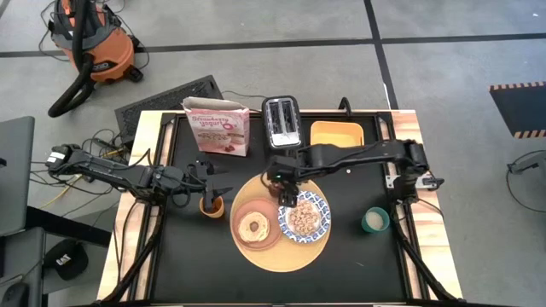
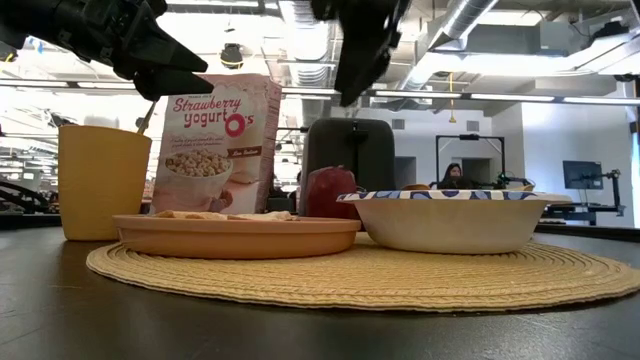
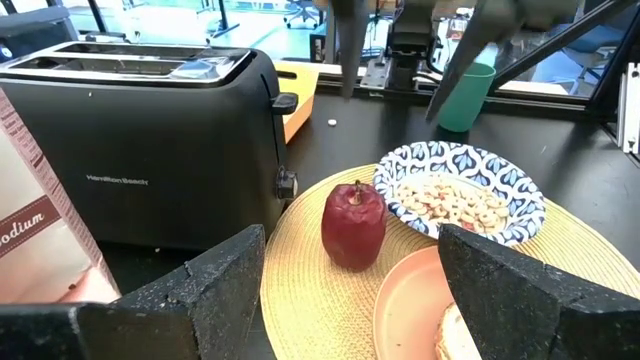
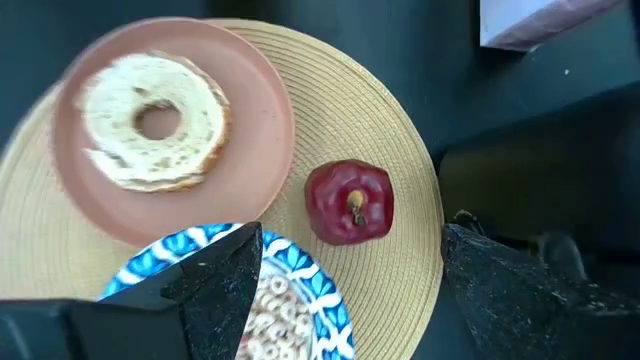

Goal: Arrange a breakfast setting
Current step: Move the spoon beside the bowl on the table mat

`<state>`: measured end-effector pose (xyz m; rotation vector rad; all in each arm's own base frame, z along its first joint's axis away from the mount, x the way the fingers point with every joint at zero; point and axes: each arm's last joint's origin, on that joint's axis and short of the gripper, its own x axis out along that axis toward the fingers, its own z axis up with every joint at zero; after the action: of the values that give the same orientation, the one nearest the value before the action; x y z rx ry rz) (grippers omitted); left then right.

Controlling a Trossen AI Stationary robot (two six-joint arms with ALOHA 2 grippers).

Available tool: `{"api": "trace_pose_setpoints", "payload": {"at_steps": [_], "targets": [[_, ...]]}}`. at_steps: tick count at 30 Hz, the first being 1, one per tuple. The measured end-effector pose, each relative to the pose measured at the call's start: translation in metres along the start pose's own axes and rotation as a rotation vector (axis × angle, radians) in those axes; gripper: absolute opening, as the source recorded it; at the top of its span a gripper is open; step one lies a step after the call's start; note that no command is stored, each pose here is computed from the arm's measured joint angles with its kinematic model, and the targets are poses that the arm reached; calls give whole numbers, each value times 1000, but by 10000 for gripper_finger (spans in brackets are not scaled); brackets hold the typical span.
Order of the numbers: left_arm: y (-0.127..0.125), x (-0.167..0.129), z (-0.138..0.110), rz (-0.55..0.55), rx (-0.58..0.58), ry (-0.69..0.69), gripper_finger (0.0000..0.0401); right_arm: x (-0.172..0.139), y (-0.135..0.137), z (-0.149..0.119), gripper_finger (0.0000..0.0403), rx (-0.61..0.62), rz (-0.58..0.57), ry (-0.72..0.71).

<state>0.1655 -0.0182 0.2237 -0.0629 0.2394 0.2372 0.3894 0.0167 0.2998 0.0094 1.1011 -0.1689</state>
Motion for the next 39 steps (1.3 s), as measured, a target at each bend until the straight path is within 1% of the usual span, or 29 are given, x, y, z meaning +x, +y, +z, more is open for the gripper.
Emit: {"api": "trace_pose_setpoints", "payload": {"at_steps": [5, 9, 13, 18, 20, 23, 29, 33, 36, 39], "targets": [[0, 0, 0, 0, 0, 0, 281, -27, 6, -5, 333, -5, 19, -39], [0, 0, 0, 0, -3, 1, 281, -36, 14, -12, 333, -24, 33, -54], [0, 0, 0, 0, -12, 0, 281, -33, 21, -27, 333, -30, 44, -50], [0, 0, 2, -6, -25, -22, 281, -25, 30, -53, 333, -22, 69, -97], [-1, 0, 5, -8, -37, -32, 281, -22, 33, -64, 333, -19, 84, -127], [-1, -2, 16, -6, -46, -14, 281, -18, 36, -80, 333, -6, 101, -156], [0, -15, 42, 31, -77, 151, 281, -13, 45, -106, 334, -10, 143, -218], [4, -27, 50, 72, -120, 284, 281, -11, 47, -118, 334, -20, 163, -246], [6, -33, 48, 86, -155, 373, 281, -9, 47, -124, 334, -25, 153, -259], [8, -34, 35, 85, -141, 463, 281, -4, 47, -129, 334, -30, 148, -255]]}}
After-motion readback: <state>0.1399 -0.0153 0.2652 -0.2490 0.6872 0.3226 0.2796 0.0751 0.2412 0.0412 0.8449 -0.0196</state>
